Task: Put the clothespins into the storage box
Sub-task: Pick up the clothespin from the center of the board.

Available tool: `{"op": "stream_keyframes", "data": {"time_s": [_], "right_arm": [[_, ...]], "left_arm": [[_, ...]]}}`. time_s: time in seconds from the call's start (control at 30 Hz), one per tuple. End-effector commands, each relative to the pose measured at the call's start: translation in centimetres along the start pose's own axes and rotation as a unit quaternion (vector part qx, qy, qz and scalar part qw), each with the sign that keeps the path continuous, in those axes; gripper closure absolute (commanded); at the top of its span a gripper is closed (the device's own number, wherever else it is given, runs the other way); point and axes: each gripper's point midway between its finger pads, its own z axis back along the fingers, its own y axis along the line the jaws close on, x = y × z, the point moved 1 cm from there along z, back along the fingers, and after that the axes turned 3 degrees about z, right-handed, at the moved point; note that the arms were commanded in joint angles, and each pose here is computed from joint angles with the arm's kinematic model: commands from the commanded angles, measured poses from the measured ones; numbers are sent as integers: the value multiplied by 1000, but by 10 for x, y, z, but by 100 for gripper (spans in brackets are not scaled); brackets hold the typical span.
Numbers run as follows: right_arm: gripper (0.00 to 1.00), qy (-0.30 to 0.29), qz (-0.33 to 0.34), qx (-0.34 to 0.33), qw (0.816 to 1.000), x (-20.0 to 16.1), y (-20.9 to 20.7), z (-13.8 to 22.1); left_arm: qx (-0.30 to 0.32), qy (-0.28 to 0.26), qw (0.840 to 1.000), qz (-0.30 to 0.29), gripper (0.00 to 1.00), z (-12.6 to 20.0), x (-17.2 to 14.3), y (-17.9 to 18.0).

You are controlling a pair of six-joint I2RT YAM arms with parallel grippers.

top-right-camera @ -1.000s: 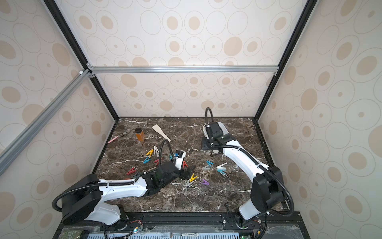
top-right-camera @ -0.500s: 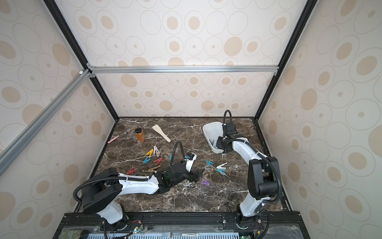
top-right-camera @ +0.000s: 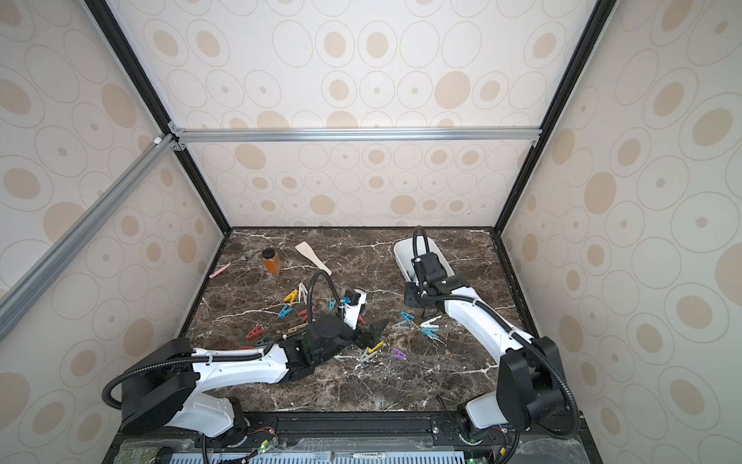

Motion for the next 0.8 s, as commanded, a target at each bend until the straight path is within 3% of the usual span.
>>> {"op": "stream_keyframes", "data": {"time_s": [0.0,0.2,0.33,0.6,0.77], "right_arm": [[65,32,-22,-59,997,-32,-33,-9],[54,51,-70,-55,995,-34,-48,-35],[52,40,-111,-69,991,-25,-61,-51],[56,32,-169,-91,981,-22,-75,-75],[70,48,-178,-90,979,-29,-75,-88]], "left_arm": [[-14,6,1000,-3,12,4,-15,-11],[-44,30,999,-6,13,-11,-38,-37],[-52,43,998,-14,12,-22,-50,-47],[-50,54,997,-30,12,-25,-60,-47],[-50,54,997,-34,12,-25,-61,-46]]}}
